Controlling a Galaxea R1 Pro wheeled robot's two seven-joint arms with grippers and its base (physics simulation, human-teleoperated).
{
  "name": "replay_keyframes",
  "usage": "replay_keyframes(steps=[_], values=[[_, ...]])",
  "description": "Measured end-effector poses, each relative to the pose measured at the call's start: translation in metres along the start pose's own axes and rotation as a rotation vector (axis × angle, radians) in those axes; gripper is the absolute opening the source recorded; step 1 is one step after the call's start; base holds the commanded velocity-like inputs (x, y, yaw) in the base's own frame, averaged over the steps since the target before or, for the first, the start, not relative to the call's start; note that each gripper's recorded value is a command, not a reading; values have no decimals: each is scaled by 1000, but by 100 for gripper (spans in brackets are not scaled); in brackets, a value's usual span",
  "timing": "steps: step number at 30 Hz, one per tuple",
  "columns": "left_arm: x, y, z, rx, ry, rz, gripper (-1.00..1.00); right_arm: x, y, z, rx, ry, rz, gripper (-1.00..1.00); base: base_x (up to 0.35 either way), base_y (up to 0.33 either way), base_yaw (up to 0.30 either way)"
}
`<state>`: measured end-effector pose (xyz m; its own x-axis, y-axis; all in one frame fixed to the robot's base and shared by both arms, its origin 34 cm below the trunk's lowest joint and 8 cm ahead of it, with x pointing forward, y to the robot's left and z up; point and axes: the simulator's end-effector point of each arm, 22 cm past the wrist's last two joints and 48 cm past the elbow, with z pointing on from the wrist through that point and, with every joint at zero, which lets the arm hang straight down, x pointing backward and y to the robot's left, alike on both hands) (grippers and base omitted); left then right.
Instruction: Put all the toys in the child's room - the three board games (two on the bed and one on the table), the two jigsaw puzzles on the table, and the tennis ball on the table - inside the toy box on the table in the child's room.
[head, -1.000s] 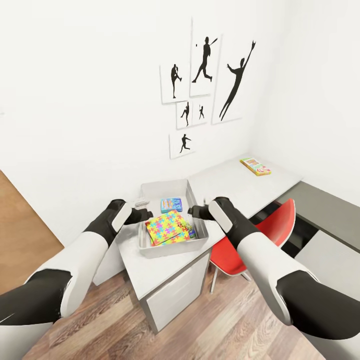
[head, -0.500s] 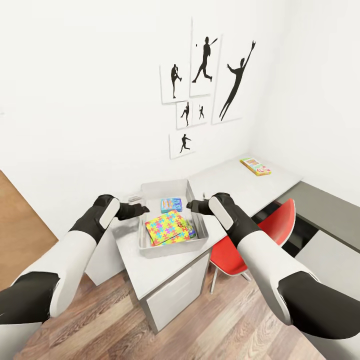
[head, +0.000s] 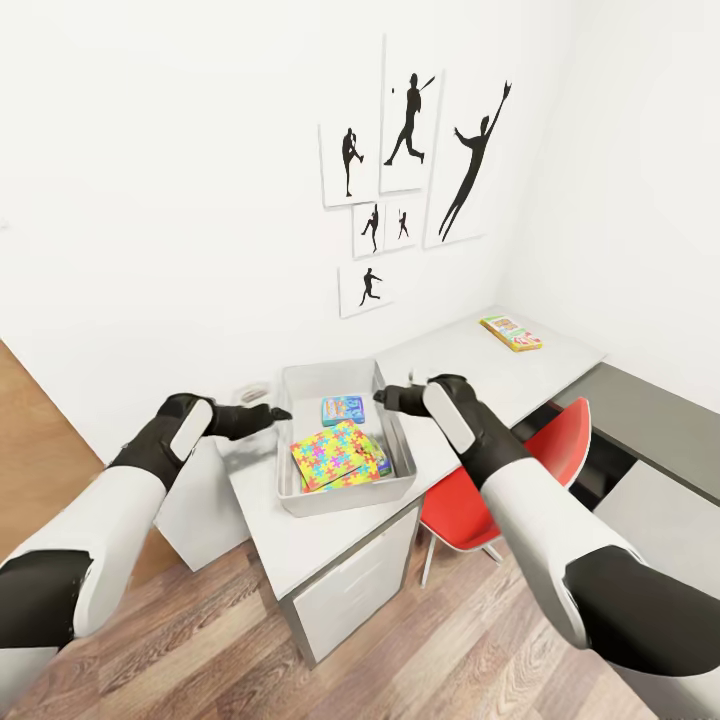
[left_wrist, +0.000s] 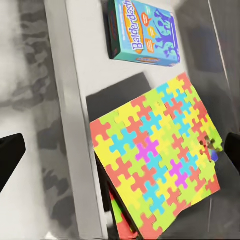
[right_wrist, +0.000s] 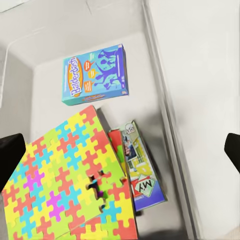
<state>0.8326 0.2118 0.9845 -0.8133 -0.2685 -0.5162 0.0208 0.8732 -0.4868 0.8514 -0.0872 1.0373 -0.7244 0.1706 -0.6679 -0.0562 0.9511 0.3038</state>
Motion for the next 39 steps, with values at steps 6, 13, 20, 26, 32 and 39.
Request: replay_keyframes(steps=[6, 13, 20, 26, 32, 39], values=[[1, -8, -13, 155, -5, -15, 100, -24, 14, -14, -34, -60, -11, 100, 0, 0, 0], [10, -20, -21, 285, 1, -23, 100, -14, 19, -18, -54, -62, -14, 100, 0, 0, 0], [11, -11, -34, 337, -3, -33, 100, -9, 19, -17, -59, -58, -7, 100, 0, 0, 0], [27, -7, -47, 431, 13, -54, 100, -14, 14, -20, -66, -61, 27, 100, 0, 0, -10], [29, -9, -65, 514, 10, -57, 100, -27, 16, -39, -102, -81, 61, 100, 0, 0, -141], [27, -13, -73, 537, 4, -54, 100, -32, 19, -62, -137, -118, 77, 100, 0, 0, -191]])
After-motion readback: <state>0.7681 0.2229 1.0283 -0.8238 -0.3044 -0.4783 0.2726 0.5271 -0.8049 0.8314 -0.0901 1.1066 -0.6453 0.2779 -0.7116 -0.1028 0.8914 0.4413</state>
